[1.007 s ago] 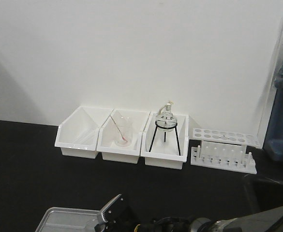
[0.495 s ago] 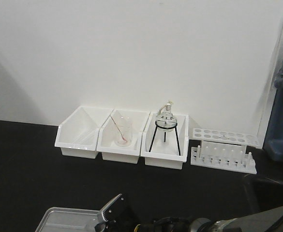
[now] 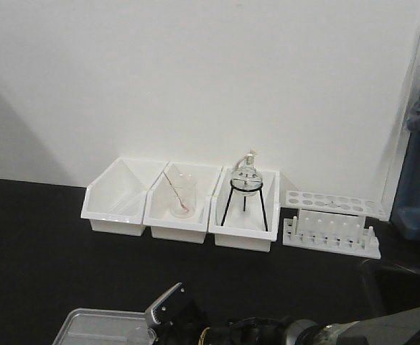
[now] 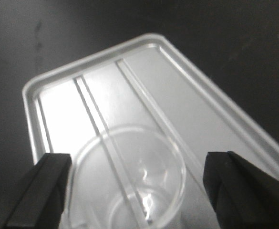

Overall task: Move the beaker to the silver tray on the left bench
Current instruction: 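Open the right gripper and lift it away from the beaker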

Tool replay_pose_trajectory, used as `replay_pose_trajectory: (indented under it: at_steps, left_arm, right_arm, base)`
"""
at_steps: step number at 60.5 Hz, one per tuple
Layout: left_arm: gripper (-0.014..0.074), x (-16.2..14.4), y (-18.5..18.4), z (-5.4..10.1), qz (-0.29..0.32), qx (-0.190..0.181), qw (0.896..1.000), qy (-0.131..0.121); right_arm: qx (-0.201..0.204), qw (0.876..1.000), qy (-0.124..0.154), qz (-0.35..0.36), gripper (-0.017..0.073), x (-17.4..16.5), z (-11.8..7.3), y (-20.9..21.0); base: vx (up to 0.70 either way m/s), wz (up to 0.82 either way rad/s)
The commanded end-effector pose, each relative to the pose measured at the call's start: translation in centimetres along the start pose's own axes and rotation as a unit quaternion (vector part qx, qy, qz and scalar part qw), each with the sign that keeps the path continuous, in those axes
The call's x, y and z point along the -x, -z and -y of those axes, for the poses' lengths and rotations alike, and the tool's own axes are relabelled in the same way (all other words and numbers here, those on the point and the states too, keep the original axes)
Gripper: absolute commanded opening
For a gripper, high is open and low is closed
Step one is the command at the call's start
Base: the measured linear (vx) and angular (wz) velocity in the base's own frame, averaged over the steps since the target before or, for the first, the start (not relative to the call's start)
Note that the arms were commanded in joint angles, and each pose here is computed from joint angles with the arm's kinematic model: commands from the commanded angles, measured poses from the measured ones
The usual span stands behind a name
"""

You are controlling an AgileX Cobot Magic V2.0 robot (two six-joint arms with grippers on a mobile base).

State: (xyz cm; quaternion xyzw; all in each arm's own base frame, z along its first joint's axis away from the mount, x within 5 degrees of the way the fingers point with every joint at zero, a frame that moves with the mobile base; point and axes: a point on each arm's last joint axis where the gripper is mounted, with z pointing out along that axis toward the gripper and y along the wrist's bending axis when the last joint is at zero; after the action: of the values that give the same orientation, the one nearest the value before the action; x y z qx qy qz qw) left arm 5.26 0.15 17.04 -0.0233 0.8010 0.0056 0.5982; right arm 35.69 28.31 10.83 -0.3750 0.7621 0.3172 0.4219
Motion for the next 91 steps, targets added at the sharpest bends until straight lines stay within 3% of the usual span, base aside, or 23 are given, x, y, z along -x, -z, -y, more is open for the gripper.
replay_pose_trajectory:
  at_steps: [1, 20, 29, 32, 41, 46, 58, 70, 91]
  left_arm:
    - [0.0001, 0.1, -0.2, 0.0, 0.033, 0.000, 0.999, 0.004]
    - [0.0001, 0.1, -0.2, 0.0, 0.033, 0.000, 0.999, 0.004]
    - [0.0001, 0.1, -0.2, 0.0, 0.033, 0.000, 0.999, 0.004]
    - [0.0001, 0.1, -0.2, 0.0, 0.033, 0.000, 0.999, 0.004]
    - [0.0001, 0.1, -0.2, 0.0, 0.033, 0.000, 0.999, 0.004]
    - [0.0001, 0.1, -0.2, 0.0, 0.033, 0.000, 0.999, 0.004]
    - [0.0001, 0.1, -0.2, 0.0, 0.033, 0.000, 0.999, 0.004]
    - [0.0001, 0.1, -0.2, 0.0, 0.033, 0.000, 0.999, 0.004]
    - [0.0001, 0.1, -0.2, 0.0, 0.033, 0.000, 0.999, 0.004]
  right_arm:
    - [0.011, 0.997, 0.017, 0.071, 0.0604, 4.6, -0.6, 1.9]
    - [0.009, 0.992, 0.039, 0.116, 0.0587, 8.4, -1.7, 4.4]
    - [0.022, 0.986, -0.006, 0.165, 0.0587, 12.7, -3.3, 8.1]
    - [0.028, 0.984, 0.004, 0.176, 0.0584, 13.9, -4.0, 9.4]
    - [0.046, 0.975, 0.070, 0.207, 0.0557, 18.0, -7.0, 15.0]
    - [0.058, 0.972, 0.074, 0.216, 0.0528, 19.7, -8.7, 18.2]
    - [0.059, 0.973, 0.118, 0.191, 0.0453, 20.8, -11.3, 23.0]
    - [0.059, 0.971, 0.113, 0.202, 0.0391, 21.5, -12.4, 25.3]
    - [0.059, 0.970, 0.114, 0.205, 0.0296, 21.6, -12.5, 25.6]
  base:
    - [0.00, 0.00]
    - [0.00, 0.00]
    - [0.00, 0.00]
    - [0.00, 0.00]
    - [0.00, 0.00]
    - [0.00, 0.00]
    - [0.00, 0.00]
    - [0.00, 0.00]
    - [0.00, 0.00]
